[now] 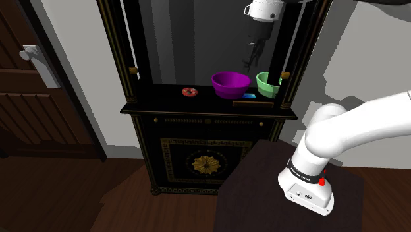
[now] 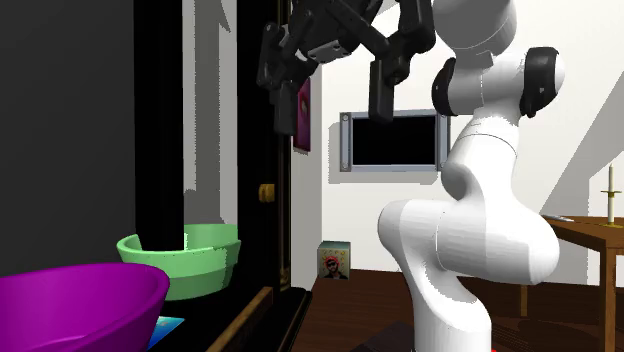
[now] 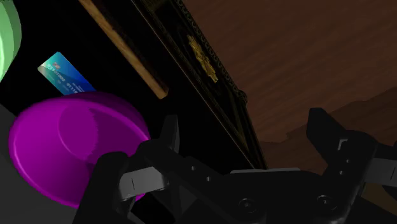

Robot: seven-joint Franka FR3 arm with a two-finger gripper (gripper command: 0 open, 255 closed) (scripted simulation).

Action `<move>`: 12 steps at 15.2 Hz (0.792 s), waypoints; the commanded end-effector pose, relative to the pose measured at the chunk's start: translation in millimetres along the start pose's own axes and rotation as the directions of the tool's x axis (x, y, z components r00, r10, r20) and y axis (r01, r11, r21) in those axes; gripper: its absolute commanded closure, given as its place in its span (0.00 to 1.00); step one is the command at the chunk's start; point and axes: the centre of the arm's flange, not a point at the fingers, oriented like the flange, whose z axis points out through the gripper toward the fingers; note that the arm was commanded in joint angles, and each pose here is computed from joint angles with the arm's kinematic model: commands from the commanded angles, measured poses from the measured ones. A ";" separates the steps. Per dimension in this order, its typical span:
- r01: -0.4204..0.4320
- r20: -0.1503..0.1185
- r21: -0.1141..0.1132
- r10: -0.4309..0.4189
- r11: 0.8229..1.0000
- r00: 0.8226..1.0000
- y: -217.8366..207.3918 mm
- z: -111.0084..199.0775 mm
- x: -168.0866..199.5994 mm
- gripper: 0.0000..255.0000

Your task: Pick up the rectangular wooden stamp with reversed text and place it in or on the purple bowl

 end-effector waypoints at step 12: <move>0.313 0.019 0.041 -0.314 0.949 0.949 91.8 113.8 -19.6 0.00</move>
